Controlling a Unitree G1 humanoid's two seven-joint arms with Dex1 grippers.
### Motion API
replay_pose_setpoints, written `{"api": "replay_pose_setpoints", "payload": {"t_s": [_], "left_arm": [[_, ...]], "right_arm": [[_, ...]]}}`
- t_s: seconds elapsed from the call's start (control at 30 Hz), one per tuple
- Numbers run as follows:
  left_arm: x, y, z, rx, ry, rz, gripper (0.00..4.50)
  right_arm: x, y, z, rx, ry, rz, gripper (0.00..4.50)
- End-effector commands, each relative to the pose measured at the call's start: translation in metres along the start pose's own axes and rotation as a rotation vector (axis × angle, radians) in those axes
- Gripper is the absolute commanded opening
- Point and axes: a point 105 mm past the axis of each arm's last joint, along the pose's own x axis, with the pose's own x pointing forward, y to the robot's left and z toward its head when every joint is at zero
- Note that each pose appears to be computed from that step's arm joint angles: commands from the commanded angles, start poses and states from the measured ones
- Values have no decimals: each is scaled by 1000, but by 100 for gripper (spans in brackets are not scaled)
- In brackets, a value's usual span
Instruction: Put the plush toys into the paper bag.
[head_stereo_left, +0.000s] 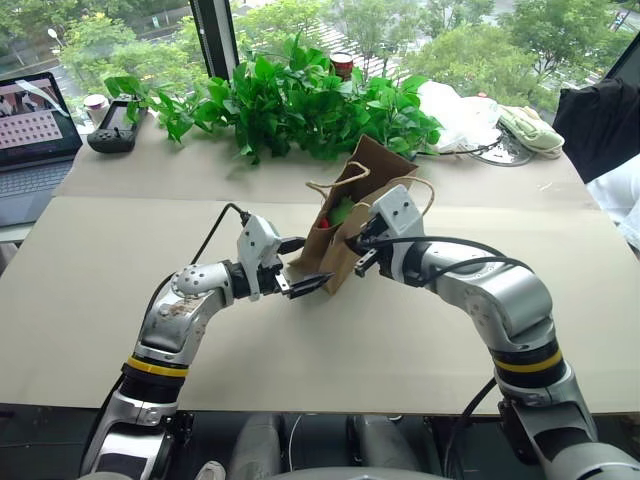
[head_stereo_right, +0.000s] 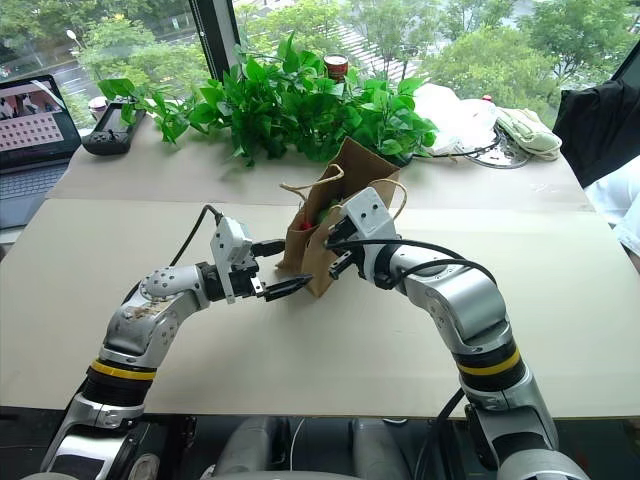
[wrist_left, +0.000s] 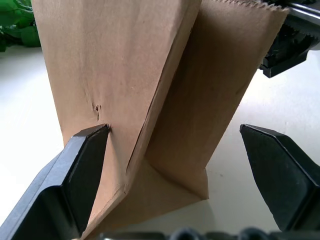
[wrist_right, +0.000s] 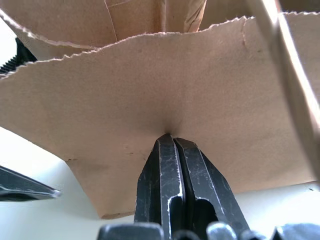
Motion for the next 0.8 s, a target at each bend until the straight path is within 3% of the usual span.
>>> {"api": "replay_pose_setpoints", "payload": {"t_s": [0.03, 0.47, 0.57, 0.8], "left_arm": [[10, 3, 13, 58, -42, 42, 450], [31, 16, 20, 82, -115, 231, 450], [31, 22, 20, 86, -127, 262, 380], [34, 24, 20, 81, -145, 268, 114]], "right_arm": [[-1, 0, 15, -27, -38, -5, 2], [1, 3, 16, -18, -37, 2, 2], [1, 3, 16, -16, -38, 1, 0], [1, 1, 16, -15, -38, -5, 0]]}}
